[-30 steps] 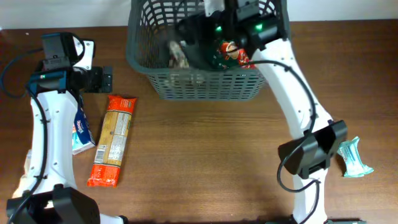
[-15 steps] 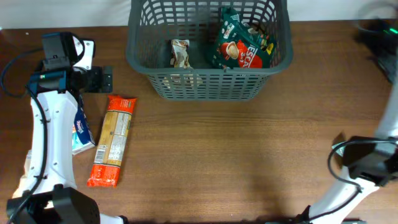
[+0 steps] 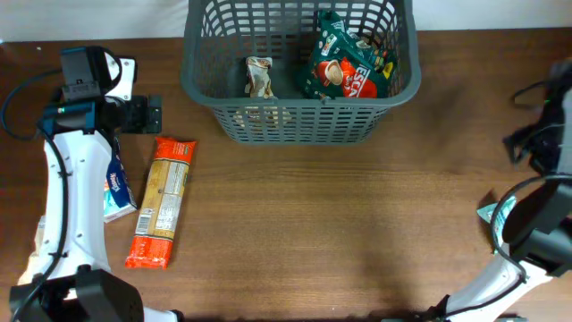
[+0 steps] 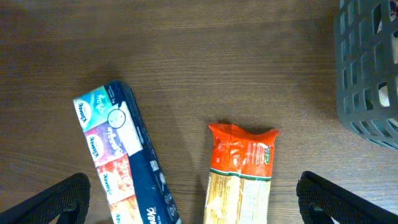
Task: Pack container
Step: 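Grasp the mint-green wrapper on the right with the right gripper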
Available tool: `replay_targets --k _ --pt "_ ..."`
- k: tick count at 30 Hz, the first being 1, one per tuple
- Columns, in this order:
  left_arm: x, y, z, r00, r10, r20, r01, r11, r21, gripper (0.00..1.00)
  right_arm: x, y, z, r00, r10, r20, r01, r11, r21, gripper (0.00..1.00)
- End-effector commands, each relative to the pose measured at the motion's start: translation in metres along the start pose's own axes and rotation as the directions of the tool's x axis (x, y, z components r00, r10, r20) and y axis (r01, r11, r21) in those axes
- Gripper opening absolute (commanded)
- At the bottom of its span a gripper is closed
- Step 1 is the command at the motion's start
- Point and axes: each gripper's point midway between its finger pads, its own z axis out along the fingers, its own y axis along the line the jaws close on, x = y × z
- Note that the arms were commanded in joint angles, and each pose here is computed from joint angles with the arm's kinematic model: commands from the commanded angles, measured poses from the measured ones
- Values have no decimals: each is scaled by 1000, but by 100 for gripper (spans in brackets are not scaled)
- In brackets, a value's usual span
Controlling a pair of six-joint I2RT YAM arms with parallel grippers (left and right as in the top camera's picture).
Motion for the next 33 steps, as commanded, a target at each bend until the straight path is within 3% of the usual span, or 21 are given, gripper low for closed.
replay_targets --k 1,3,6,8,9,11,14,25,29,33 --pt "-1 0 1 1000 15 3 -15 1000 6 99 -44 -59 -16 949 -203 243 114 935 335 99" --pt "-1 -1 1 1000 15 2 -15 1000 7 99 -53 -56 -10 912 -336 234 224 888 403 99" --pt "-1 -1 4 1000 15 -4 -15 1000 8 99 -50 -22 14 814 -558 159 489 808 330 99" --pt "0 -1 6 1000 15 -10 -15 1000 10 99 -36 8 32 708 -695 126 668 717 199 99" --pt "2 -2 9 1000 15 -17 -15 1000 13 99 -22 27 43 603 -789 118 783 614 98 99" --pt "3 -3 12 1000 16 -23 -15 1000 20 99 -6 46 51 516 -844 143 854 520 -15 99" --pt "4 -4 16 999 16 -33 -15 1000 23 99 11 64 52 458 -868 191 888 436 -147 99" --pt "7 -5 22 999 18 -50 -16 1000 26 99 36 67 57 381 -896 229 896 297 -330 99" --pt "6 -4 23 999 18 -48 -17 1000 25 99 35 47 75 312 -914 259 897 194 -397 98" --pt "2 -3 23 999 16 -30 -16 1000 21 99 4 44 78 351 -881 318 906 233 -354 99"
